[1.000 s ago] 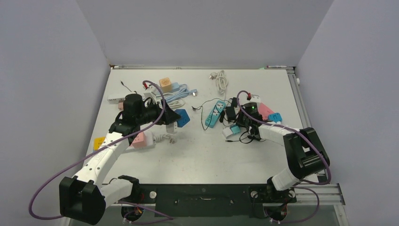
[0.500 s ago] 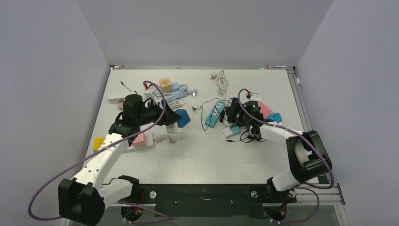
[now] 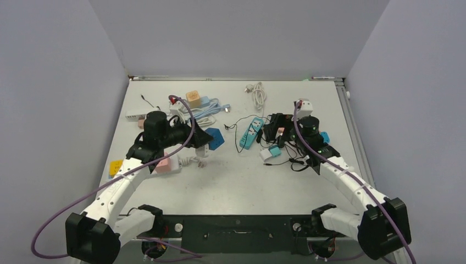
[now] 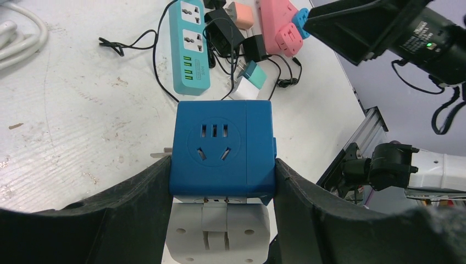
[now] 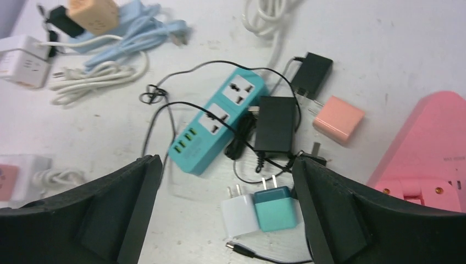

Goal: Pull the plug off the socket
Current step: Place the plug at the center of the board, then remove the plug from the socket.

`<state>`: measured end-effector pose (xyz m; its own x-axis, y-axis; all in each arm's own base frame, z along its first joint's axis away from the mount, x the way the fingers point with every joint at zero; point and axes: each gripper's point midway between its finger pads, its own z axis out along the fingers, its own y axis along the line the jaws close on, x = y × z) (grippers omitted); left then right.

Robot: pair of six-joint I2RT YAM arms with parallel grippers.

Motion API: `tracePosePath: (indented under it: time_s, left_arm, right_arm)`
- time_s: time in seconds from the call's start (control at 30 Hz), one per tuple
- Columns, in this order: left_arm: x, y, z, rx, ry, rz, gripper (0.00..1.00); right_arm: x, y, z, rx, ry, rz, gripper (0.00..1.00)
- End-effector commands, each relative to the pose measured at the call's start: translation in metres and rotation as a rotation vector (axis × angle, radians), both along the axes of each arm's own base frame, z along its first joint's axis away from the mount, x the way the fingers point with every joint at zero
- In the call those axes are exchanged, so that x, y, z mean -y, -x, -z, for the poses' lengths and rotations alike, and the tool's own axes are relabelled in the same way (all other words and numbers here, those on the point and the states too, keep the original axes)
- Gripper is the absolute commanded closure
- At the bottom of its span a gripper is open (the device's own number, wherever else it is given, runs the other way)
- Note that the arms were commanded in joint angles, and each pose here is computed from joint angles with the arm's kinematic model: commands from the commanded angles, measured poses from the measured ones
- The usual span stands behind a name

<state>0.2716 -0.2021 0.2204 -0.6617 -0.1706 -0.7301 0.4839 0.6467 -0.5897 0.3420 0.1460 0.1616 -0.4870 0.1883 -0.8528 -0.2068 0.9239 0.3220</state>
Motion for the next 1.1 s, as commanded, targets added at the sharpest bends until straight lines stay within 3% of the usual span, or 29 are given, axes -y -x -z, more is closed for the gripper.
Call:
tracePosePath:
  time_s: [0.0, 0.13, 0.3, 0.33, 0.53, 0.67, 0.8, 1.07]
  left_arm:
    - [0.008, 0.002, -0.039, 0.158, 0.055, 0.054, 1.00]
    - [0.018, 0.013, -0.054, 0.214, 0.119, 0.140, 1.00]
    - [0.043, 0.045, -0.070, 0.245, 0.230, 0.357, 1.00]
    - [0.047, 0.051, -0.074, 0.256, 0.252, 0.391, 1.00]
    - [0.059, 0.081, -0.086, 0.273, 0.345, 0.540, 1.00]
    - [0.062, 0.094, -0.094, 0.276, 0.403, 0.603, 1.00]
    - [0.065, 0.106, -0.100, 0.285, 0.433, 0.658, 1.00]
    - [0.064, 0.107, -0.102, 0.321, 0.434, 0.630, 1.00]
  right_arm:
    - [-0.025, 0.025, -0.040, 0.110, -0.075, -0.167, 0.05]
    - [-0.048, 0.055, -0.067, 0.176, -0.161, -0.317, 0.02]
    - [-0.088, 0.105, -0.102, 0.240, -0.326, -0.557, 0.00]
    - [-0.095, 0.113, -0.106, 0.246, -0.349, -0.593, 0.04]
    - [-0.122, 0.152, -0.132, 0.283, -0.485, -0.769, 0.08]
    - [-0.126, 0.168, -0.146, 0.318, -0.573, -0.840, 0.10]
    - [-0.132, 0.170, -0.144, 0.303, -0.572, -0.867, 0.10]
    - [-0.161, 0.188, -0.142, 0.259, -0.606, -0.945, 0.10]
